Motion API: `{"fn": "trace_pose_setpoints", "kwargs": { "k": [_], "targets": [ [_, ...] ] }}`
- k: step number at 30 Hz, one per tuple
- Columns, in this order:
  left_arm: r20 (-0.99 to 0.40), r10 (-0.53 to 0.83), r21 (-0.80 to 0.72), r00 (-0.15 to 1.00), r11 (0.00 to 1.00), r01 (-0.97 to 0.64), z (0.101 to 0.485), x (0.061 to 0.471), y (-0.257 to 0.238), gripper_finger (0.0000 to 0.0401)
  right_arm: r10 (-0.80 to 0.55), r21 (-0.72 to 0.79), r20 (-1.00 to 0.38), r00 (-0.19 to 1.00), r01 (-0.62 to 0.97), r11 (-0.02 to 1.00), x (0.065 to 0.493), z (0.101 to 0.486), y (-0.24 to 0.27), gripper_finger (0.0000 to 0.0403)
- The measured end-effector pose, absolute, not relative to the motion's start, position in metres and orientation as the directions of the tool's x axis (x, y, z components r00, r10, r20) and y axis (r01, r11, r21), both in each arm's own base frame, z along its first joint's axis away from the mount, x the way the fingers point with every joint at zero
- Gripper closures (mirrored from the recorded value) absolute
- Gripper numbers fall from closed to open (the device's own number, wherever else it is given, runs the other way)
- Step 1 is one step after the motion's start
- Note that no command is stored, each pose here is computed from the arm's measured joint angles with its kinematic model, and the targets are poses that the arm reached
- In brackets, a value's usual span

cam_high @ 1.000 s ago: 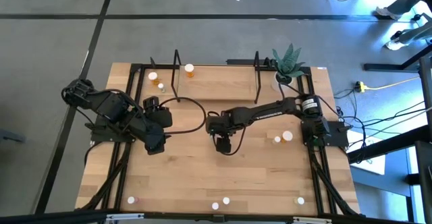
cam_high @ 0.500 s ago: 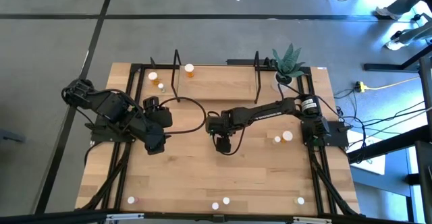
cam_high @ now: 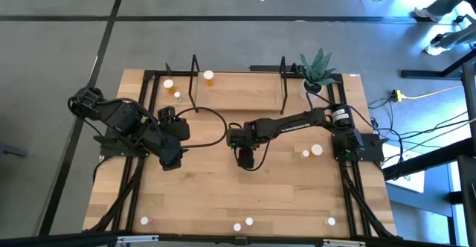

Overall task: Pick and place medicine bottles onto shelf by color
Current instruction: Put the top pink pill bottle on the shelf

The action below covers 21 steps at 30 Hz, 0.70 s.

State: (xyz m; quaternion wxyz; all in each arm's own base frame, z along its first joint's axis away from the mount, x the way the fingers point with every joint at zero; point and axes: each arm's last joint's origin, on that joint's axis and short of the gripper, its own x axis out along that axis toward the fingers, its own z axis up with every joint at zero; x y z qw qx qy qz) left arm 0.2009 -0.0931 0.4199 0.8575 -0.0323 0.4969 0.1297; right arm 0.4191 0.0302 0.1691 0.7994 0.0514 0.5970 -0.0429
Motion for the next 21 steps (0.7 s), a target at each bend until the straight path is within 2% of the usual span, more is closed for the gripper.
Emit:
{"fn": "trace_pose_setpoints", "kwargs": {
  "k": [9, 21],
  "targets": [
    [-0.860, 0.190, 0.073, 0.473, 0.964, -0.254, 0.420, 0.201, -0.093, 0.0110, 0.047, 0.080, -0.962, 0.269, 0.110, 0.991, 0.422, 0.187, 0.032, 0.0282],
    [-0.860, 0.190, 0.074, 0.473, 0.965, -0.253, 0.420, 0.201, -0.093, 0.0110, 0.049, 0.086, -0.937, 0.346, 0.091, 0.992, 0.435, 0.256, 0.028, 0.0280]
  ]
}}
